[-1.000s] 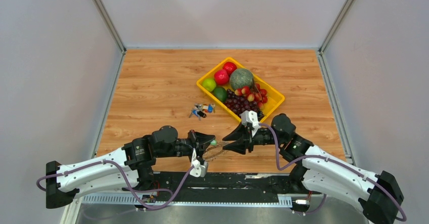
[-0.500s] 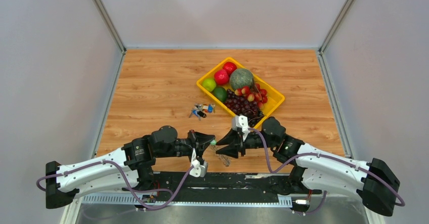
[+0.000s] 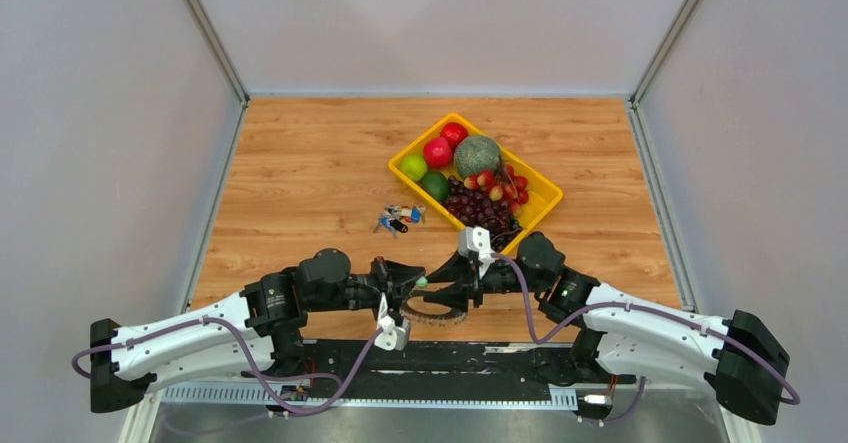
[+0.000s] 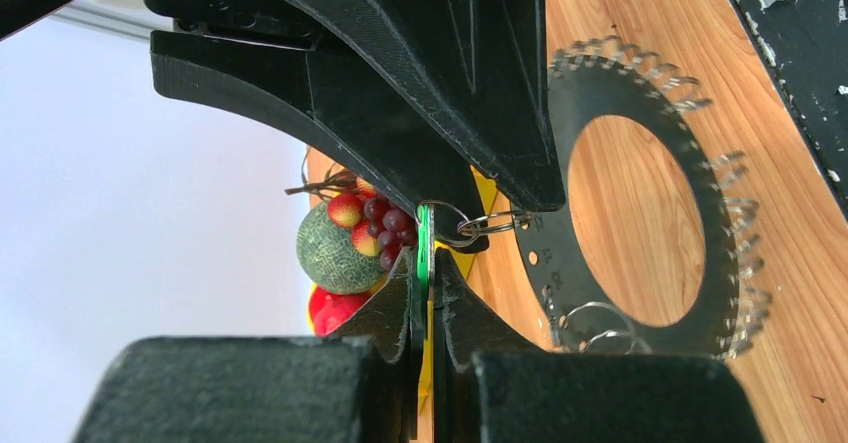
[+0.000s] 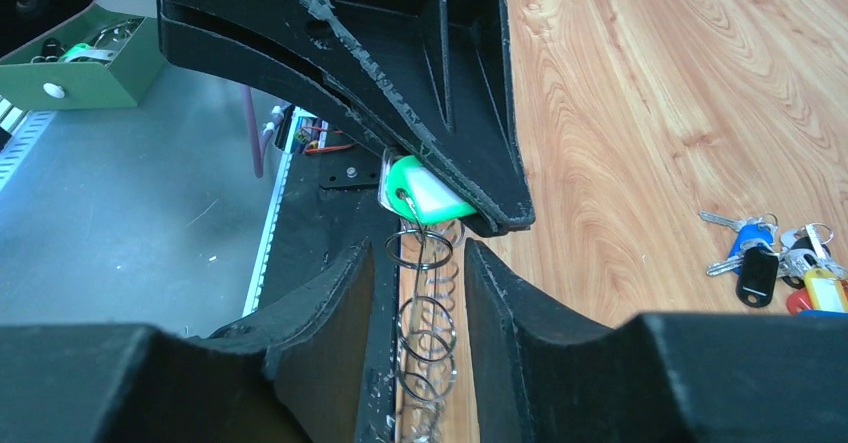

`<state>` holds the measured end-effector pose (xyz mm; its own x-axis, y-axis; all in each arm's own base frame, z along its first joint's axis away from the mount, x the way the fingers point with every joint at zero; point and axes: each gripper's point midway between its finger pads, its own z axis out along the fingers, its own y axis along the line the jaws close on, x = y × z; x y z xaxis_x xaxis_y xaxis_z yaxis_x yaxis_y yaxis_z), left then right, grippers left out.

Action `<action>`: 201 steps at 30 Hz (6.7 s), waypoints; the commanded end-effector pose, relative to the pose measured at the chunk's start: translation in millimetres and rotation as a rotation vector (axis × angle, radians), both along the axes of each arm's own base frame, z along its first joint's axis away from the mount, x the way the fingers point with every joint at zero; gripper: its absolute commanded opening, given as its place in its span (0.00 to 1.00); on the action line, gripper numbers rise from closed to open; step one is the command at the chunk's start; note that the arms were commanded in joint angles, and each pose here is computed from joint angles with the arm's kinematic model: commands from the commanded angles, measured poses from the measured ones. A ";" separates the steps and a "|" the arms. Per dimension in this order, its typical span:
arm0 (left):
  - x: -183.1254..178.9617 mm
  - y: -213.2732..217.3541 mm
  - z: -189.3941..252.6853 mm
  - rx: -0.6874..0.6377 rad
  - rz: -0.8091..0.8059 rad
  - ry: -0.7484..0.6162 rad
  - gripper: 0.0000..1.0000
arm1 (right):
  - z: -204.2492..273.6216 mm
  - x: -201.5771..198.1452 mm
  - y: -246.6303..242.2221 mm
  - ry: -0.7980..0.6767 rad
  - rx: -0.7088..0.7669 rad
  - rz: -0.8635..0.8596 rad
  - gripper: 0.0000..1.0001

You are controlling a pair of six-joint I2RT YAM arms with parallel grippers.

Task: Remove the keys from the keyring
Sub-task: Remove the key from the keyring.

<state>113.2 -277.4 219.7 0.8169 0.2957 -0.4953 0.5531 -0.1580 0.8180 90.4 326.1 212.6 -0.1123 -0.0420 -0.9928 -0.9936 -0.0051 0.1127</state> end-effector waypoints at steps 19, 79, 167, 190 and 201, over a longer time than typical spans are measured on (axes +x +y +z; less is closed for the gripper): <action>-1.7 -5.0 27.2 -0.087 -0.016 -0.034 0.00 | 32.4 4.0 -6.1 -0.038 0.087 -0.064 0.42; -3.5 -2.9 28.2 -0.080 -0.026 -0.045 0.00 | 11.0 39.1 -4.3 0.481 0.045 -0.306 0.00; 0.0 -5.0 15.3 -0.036 -0.018 -0.047 0.00 | 22.3 11.0 -1.1 0.102 0.084 -0.368 0.43; 0.1 -5.1 15.1 -0.034 -0.018 -0.047 0.00 | 30.5 5.9 1.1 0.082 0.140 -0.332 0.35; 2.7 -4.1 15.3 -0.035 -0.001 -0.047 0.00 | 16.2 5.0 8.6 0.030 0.089 -0.333 0.32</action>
